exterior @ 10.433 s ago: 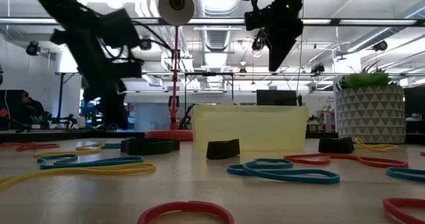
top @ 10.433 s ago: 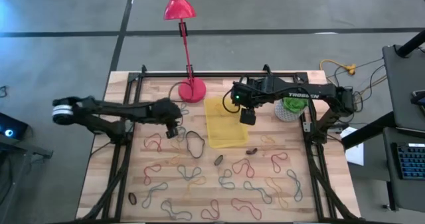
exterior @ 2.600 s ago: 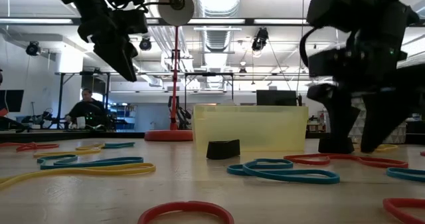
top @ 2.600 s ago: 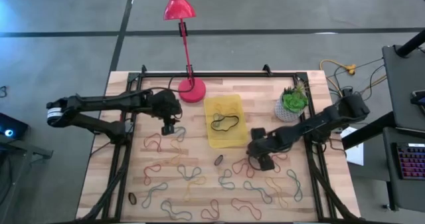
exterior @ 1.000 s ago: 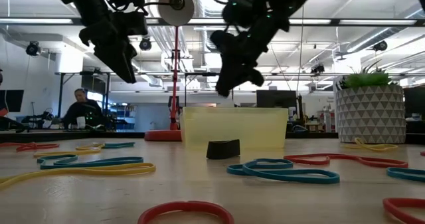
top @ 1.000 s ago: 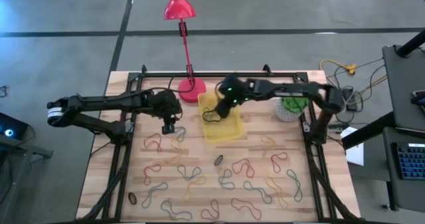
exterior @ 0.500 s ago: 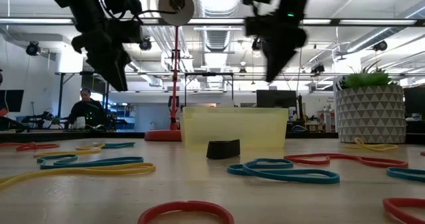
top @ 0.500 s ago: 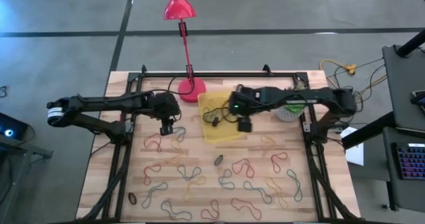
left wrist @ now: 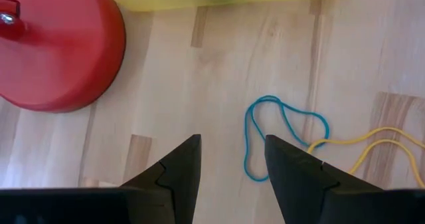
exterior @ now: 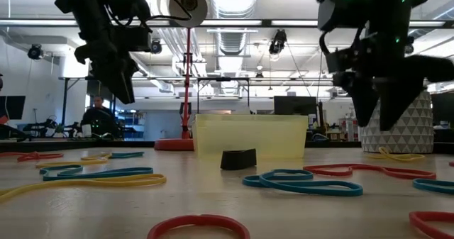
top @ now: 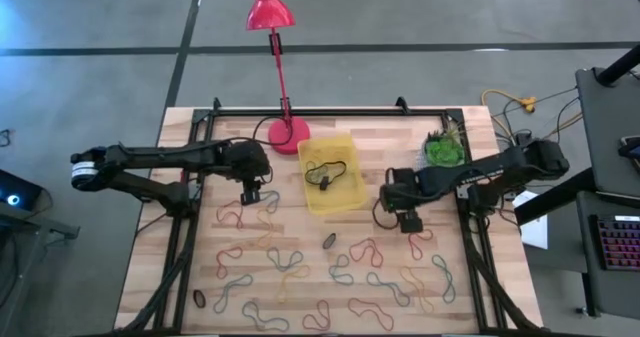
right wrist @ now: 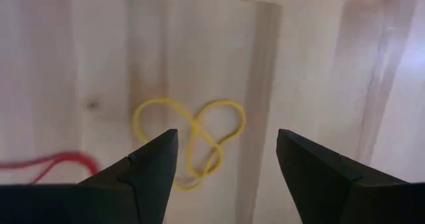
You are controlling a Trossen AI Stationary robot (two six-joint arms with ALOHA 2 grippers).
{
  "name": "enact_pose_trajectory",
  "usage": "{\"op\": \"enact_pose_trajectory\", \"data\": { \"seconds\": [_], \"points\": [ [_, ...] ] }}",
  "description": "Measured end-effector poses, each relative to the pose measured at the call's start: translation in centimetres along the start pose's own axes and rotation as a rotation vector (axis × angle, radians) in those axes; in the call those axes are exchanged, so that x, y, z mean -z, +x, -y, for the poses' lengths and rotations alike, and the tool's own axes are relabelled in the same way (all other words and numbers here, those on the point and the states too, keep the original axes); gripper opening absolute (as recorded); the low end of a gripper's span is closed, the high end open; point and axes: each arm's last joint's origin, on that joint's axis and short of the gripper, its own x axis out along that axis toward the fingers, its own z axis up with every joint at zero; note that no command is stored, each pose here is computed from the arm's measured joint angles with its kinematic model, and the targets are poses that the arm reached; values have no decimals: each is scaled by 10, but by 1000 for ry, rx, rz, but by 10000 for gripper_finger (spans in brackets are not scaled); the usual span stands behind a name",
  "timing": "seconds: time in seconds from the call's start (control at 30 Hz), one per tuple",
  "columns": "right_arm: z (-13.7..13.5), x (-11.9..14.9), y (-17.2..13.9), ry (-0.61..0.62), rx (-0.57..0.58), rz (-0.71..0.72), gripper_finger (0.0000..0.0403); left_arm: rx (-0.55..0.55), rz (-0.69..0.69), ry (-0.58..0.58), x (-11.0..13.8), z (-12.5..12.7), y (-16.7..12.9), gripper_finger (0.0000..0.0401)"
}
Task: Pick and place rubber bands into bin
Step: Put the yellow rubber band into the yellow bin
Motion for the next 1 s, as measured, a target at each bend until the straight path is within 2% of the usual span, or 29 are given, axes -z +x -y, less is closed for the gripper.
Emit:
{"op": "enact_pose_trajectory", "data": {
  "seconds": [0.17, 0.47, 0.6, 0.9, 1.0],
  "points": [
    [-1, 2, 12, 5, -2, 44, 230, -1, -1, -1, 0, 0, 0, 151],
    [-3, 8, 24, -9, -18, 41, 219, -2, 1, -8, 0, 0, 0, 151],
    [-8, 8, 33, -44, -90, 21, 219, -2, 2, -8, 0, 0, 0, 151],
    [-10, 6, 52, -53, -67, -71, 217, -3, 2, -9, 0, 0, 0, 151],
    [-9, 3, 52, -34, -17, -53, 194, -3, 2, -9, 0, 0, 0, 151]
  ]
}}
